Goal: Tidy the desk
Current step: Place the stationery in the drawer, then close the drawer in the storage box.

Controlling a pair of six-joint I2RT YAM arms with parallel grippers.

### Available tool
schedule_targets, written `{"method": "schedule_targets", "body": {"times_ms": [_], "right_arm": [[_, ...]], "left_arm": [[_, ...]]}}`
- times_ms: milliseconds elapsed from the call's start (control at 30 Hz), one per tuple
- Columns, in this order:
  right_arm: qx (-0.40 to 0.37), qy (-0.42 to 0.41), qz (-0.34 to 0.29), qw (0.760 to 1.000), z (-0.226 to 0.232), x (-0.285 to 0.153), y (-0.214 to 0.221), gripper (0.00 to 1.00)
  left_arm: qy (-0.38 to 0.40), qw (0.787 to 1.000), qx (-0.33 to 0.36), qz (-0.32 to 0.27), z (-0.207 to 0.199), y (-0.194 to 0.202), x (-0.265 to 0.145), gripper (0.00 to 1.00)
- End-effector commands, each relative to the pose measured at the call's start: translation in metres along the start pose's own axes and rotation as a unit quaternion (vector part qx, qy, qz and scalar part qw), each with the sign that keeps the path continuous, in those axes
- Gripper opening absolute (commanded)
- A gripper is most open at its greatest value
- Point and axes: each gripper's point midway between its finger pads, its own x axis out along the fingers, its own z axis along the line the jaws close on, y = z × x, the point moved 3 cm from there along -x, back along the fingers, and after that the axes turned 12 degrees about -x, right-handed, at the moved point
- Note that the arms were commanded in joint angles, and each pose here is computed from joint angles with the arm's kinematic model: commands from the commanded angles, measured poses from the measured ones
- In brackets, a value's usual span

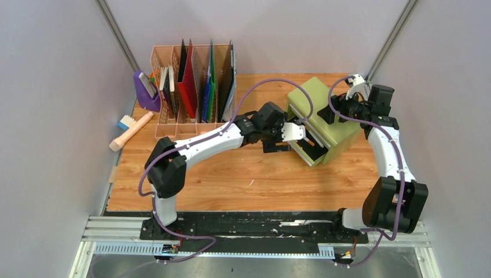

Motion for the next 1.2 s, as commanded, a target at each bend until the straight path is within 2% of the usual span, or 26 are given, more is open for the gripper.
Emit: {"method": "schedule_targets", "body": {"times_ms": [0,100,300,400,600,733,867,1167], "right_arm": [[-0.02,-0.017,-0.042,0.999,0.013,-0.013,-0.027,0.79],[-0.035,-0.036,-0.062,0.997,0.028,-0.019,-0.042,0.8],[-0.066,-0.084,-0.082,0.991,0.059,-0.02,-0.058,0.81],[-0.11,-0.097,-0.054,0.988,0.083,-0.014,-0.051,0.81],[-0.189,-0.17,-0.006,0.967,0.159,0.007,-0.013,0.82],[-0.2,-0.217,0.024,0.955,0.189,0.021,0.01,0.81],[-0.218,-0.237,0.062,0.945,0.205,0.042,0.03,0.79],[-0.254,-0.236,0.079,0.935,0.22,0.056,0.033,0.78]], "left_arm": [[-0.003,0.996,-0.085,-0.035,0.003,-0.01,-0.031,0.95],[-0.008,0.994,-0.101,-0.034,0.003,-0.007,-0.041,0.99],[-0.007,0.994,-0.104,-0.012,-0.002,0.007,-0.076,1.0],[-0.005,0.995,-0.104,-0.011,-0.002,0.01,-0.099,1.0],[0.014,0.995,-0.1,0.004,-0.014,0.018,-0.157,1.0],[-0.011,0.994,-0.107,-0.02,-0.014,0.021,-0.204,1.0],[-0.065,0.986,-0.142,-0.052,0.005,0.033,-0.244,1.0],[-0.151,0.953,-0.244,-0.1,0.045,0.045,-0.272,1.0]]}}
